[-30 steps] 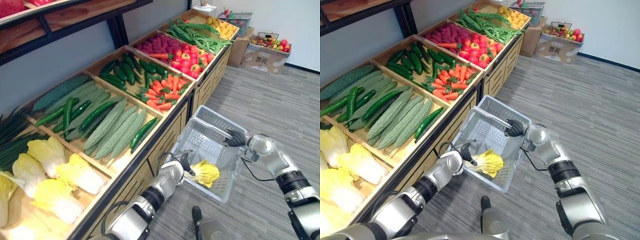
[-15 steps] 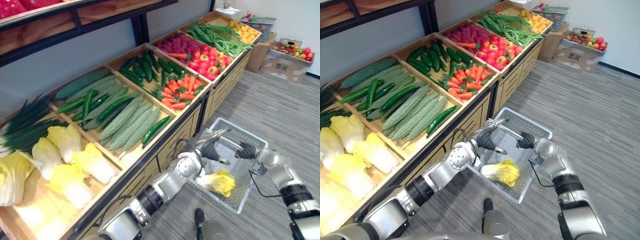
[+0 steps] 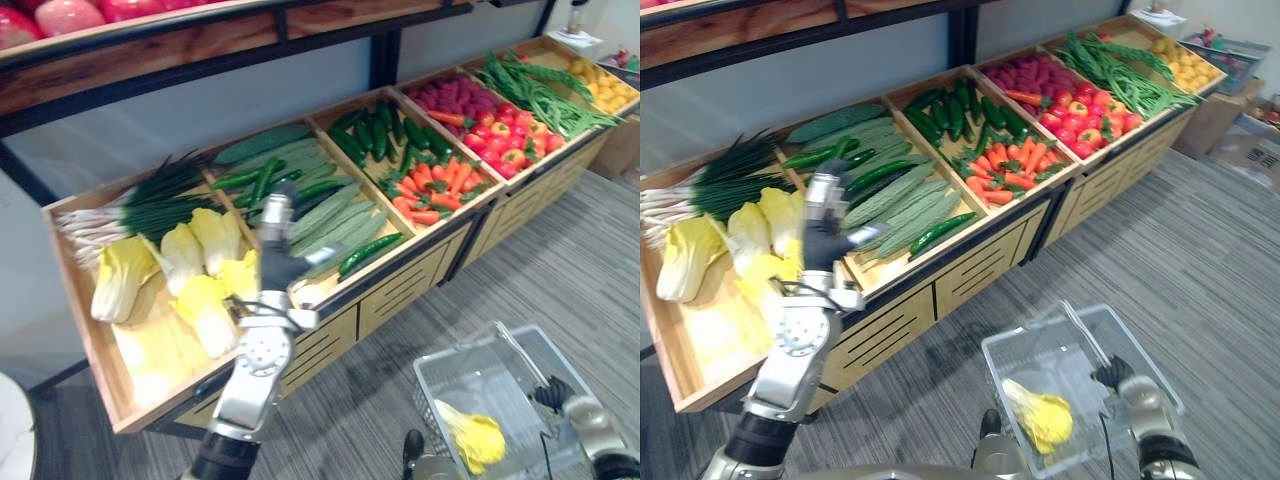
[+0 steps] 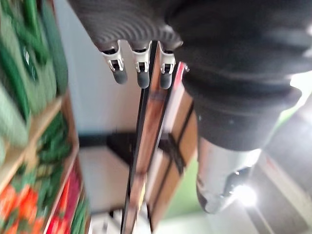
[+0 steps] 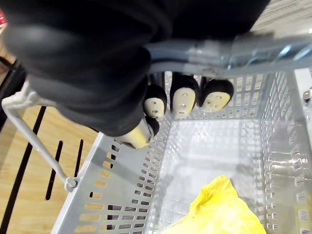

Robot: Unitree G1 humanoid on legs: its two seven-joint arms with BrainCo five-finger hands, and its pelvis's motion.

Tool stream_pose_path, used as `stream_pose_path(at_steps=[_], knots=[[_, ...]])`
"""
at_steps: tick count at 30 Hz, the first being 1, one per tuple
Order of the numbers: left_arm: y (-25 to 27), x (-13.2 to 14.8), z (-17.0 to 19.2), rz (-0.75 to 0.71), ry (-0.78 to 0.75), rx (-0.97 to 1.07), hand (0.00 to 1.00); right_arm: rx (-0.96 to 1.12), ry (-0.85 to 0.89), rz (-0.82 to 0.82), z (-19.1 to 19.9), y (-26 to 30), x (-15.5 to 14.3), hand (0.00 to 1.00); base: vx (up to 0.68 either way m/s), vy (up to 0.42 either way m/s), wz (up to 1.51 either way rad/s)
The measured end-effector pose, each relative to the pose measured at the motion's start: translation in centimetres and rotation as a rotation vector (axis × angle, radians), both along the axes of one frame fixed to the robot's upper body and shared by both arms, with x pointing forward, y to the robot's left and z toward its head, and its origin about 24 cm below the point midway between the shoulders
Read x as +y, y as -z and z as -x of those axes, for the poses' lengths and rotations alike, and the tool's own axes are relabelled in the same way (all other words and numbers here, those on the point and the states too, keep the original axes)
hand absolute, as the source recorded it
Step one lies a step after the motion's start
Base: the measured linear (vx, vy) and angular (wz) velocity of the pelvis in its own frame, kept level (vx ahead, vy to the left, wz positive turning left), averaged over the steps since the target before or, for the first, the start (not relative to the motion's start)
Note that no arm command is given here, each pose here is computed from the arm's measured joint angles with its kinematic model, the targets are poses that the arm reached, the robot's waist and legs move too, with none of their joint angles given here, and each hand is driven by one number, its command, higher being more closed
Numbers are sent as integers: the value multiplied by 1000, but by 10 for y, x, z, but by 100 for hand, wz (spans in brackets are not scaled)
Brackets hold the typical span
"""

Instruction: Pick vegetable in the basket

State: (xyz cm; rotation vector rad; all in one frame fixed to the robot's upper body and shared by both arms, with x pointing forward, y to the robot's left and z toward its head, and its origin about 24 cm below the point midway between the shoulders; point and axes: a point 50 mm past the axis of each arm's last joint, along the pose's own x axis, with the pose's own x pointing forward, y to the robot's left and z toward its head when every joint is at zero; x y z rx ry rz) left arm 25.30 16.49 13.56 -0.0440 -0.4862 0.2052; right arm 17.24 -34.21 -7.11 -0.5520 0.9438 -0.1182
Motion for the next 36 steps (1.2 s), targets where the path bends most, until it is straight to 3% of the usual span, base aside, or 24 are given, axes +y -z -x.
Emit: stream_pose_path(at_steps=[4,8,12,16,20,25,36], knots=[[7,48,13,90,-286,18,0,10,161,-28,29,9,-13,100,-12,-7,37],[25,109,42,157,-694,66,0,20,299,-49,55,19,-19,100,6,-27,39],[98,168,85,197,-1078,384,0,36,320,-45,66,21,-21,100,-4,-15,26],[174,180,143,183,-1224,776,0,43,331,-56,70,26,-16,100,-22,-11,10],[215,172,185,226,-1243,1018,0,36,367,-75,78,31,-11,100,2,-10,9],[253,156,243,450,-1252,1241,0,61,430,-82,91,37,-12,100,6,1,0],[274,130,242,481,-861,1389,0,61,438,-82,91,37,-12,100,0,0,0]])
